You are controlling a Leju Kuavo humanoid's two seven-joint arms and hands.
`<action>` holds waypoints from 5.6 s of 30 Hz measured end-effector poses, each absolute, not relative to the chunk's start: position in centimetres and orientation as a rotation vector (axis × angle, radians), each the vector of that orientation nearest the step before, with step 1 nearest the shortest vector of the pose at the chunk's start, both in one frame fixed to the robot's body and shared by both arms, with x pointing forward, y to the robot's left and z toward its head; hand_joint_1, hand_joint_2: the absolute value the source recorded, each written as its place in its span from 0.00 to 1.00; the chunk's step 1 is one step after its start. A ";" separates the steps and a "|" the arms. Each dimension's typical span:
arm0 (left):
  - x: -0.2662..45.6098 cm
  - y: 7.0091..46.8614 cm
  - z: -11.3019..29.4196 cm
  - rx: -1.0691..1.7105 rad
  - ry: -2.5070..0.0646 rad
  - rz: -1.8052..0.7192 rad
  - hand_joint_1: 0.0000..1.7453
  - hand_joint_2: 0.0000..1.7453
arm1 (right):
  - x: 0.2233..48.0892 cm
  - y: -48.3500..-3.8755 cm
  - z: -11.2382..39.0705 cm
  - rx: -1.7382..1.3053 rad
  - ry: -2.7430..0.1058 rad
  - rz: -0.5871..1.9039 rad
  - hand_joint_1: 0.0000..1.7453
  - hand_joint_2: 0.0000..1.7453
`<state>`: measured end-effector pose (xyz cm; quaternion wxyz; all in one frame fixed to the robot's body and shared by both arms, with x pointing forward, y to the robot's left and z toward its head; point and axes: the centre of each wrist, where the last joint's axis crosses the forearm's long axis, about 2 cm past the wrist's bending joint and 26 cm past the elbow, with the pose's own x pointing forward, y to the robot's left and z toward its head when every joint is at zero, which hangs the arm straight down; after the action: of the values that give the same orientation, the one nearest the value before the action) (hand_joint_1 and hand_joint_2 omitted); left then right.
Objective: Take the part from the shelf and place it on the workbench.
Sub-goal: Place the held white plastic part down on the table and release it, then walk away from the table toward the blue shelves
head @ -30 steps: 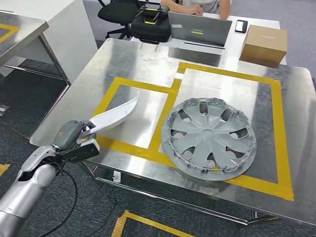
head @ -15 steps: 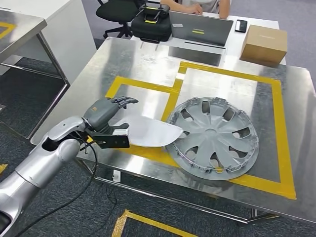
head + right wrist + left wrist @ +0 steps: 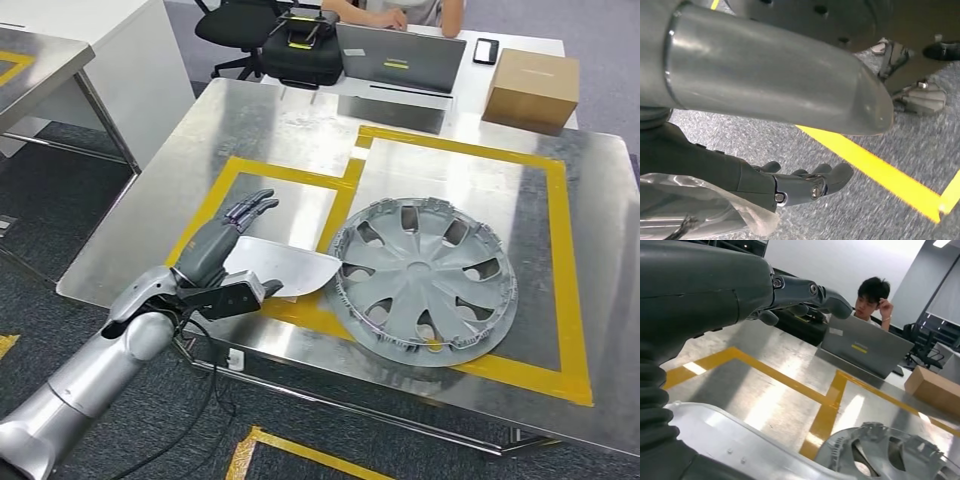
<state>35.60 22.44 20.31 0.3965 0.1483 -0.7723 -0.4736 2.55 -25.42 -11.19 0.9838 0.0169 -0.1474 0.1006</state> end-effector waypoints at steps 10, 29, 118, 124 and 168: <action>30.5 23.4 18.0 0.227 -2.127 -0.574 0.00 0.00 | 2.0 -24.7 -11.2 0.025 -0.291 0.144 0.00 0.00; 18.0 24.1 13.9 0.275 -2.053 -0.028 0.00 0.00 | 1.4 -23.3 -11.1 0.013 -0.313 0.011 0.00 0.00; 15.7 24.1 14.6 0.477 -2.039 0.052 0.00 0.00 | 1.4 -22.4 -10.9 0.001 -0.270 0.000 0.00 0.00; 15.8 24.0 14.6 0.477 -2.041 0.053 0.00 0.00 | 1.3 -22.4 -10.9 -0.001 -0.264 0.005 0.00 0.00; 16.0 23.4 14.3 0.460 -2.027 0.049 0.00 0.00 | 1.5 -22.2 -10.9 0.002 -0.262 0.018 0.00 0.00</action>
<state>15.98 23.39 14.30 0.5068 0.1907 -0.8405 0.0203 1.46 -22.20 -10.89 0.9914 0.0010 -0.1307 0.0087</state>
